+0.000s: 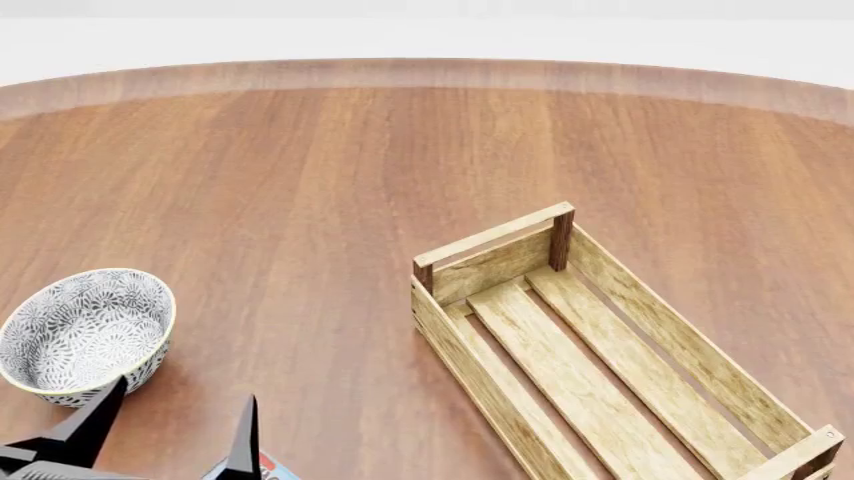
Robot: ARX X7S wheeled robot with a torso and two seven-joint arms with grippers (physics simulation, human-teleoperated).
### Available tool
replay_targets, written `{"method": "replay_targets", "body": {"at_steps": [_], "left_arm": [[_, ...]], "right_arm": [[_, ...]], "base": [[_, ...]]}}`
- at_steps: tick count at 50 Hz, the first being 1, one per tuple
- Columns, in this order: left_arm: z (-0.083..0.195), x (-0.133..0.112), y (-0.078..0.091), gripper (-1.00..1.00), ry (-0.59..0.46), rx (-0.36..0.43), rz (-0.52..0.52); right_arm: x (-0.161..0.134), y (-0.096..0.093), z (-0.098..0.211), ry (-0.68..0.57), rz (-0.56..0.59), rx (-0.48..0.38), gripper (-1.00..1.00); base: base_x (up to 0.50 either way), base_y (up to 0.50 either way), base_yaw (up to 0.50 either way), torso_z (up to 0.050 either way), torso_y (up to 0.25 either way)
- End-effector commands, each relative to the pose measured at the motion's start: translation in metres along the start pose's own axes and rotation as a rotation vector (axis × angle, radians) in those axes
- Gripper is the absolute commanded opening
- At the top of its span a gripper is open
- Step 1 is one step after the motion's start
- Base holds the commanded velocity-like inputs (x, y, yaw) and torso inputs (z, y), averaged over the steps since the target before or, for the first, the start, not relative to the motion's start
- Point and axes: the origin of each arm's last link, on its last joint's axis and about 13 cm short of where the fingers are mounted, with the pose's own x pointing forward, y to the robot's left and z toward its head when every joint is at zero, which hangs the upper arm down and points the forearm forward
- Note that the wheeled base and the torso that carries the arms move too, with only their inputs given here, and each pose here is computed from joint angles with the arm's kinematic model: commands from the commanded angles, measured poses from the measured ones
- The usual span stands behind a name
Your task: Pick up the chocolate pudding and put it in the tray.
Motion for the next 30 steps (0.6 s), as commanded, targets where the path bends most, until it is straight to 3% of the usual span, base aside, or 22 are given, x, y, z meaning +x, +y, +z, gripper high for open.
{"method": "replay_targets", "body": {"at_steps": [1,28,29,30], "left_arm": [[0.0013,0.0002,-0.0003,1.0,-0.002,0.0,0.0],[-0.0011,0.0007,-0.0015,1.0,0.0,-0.002,-0.005],[-0.0008,0.0007,-0.0014,1.0,0.0,-0.004,-0.005],[-0.0007,0.0001,-0.0017,1.0,-0.001,-0.003,-0.006]], "right_arm": [[0.0018,0.0001,-0.0009,0.005,0.0,0.001,1.0],[0.0076,-0.0027,-0.0046,0.016,-0.003,0.005,1.0],[0.0078,-0.0028,-0.0046,0.012,-0.007,-0.002,-1.0],[0.0074,-0.0024,-0.0044,0.013,-0.002,0.002,-1.0]], "base": [[0.0,0.0,0.0,0.0,0.0],[0.0,0.0,0.0,0.0,0.0],[0.0,0.0,0.0,0.0,0.0],[0.0,0.0,0.0,0.0,0.0]]}}
